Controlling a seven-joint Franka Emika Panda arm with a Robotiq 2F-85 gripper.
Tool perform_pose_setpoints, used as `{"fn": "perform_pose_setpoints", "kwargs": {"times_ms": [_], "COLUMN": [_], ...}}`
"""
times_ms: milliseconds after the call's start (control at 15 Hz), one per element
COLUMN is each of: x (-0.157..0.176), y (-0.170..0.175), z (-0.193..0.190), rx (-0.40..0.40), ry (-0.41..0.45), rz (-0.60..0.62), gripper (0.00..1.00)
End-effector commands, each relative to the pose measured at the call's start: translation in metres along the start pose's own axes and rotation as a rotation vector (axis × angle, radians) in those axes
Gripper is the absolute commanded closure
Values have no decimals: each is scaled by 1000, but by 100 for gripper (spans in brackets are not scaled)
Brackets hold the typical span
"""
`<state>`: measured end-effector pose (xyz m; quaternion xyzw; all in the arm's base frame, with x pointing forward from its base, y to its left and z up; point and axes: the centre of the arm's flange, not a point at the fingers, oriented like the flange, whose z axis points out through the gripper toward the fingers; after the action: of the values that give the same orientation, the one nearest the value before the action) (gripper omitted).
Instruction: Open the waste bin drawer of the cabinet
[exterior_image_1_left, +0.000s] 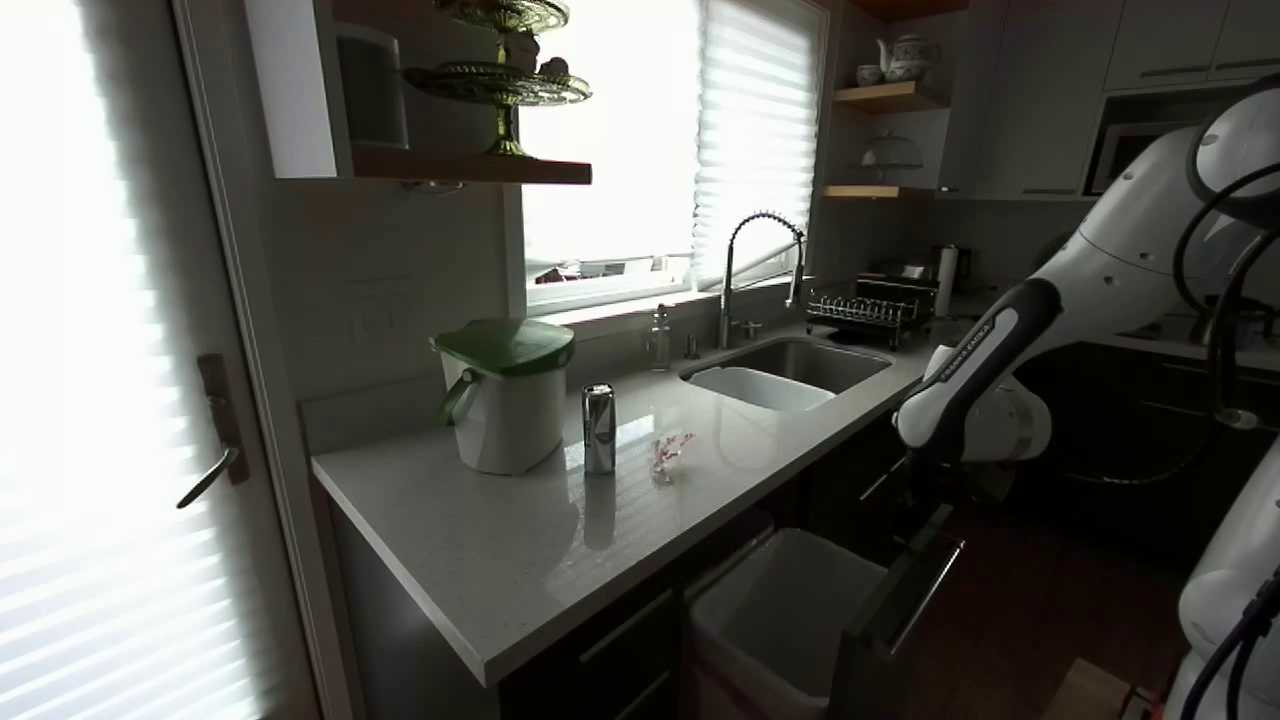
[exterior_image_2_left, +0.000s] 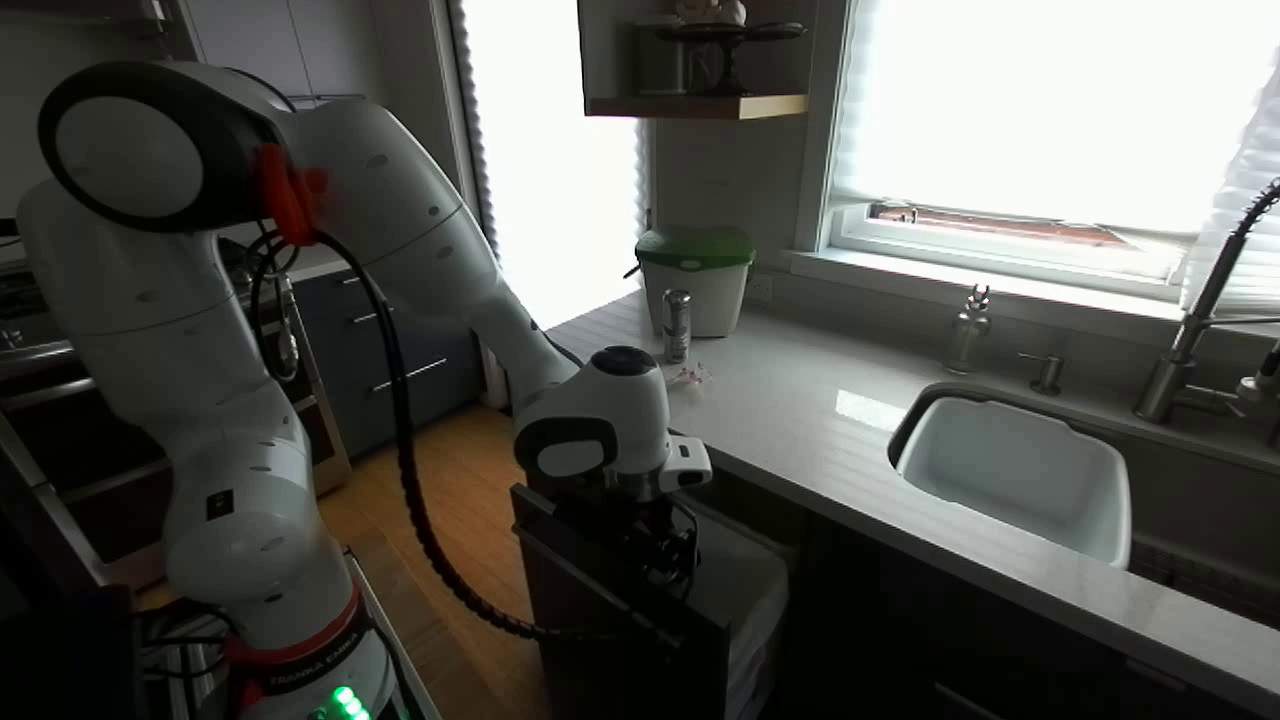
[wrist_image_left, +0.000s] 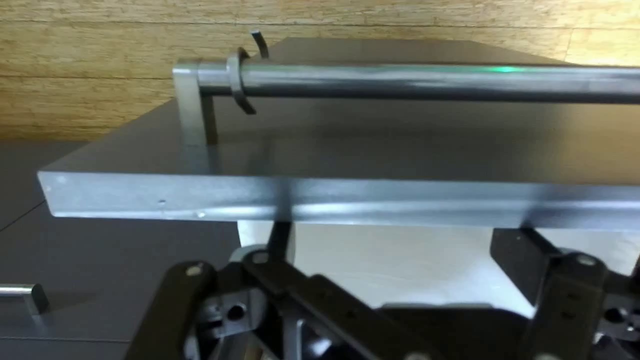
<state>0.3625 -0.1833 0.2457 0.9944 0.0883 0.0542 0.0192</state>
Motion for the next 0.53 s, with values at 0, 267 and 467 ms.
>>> {"fn": "perform_pose_setpoints", "kwargs": {"times_ms": [0, 267, 467], "x": [-18, -28, -36], "y": [-1, 0, 1], "z": [2, 3, 2], "rx": [-56, -106, -119], "ry": [-123, -237, -333], "rz": [28, 52, 76], "gripper": [0, 0, 0]}}
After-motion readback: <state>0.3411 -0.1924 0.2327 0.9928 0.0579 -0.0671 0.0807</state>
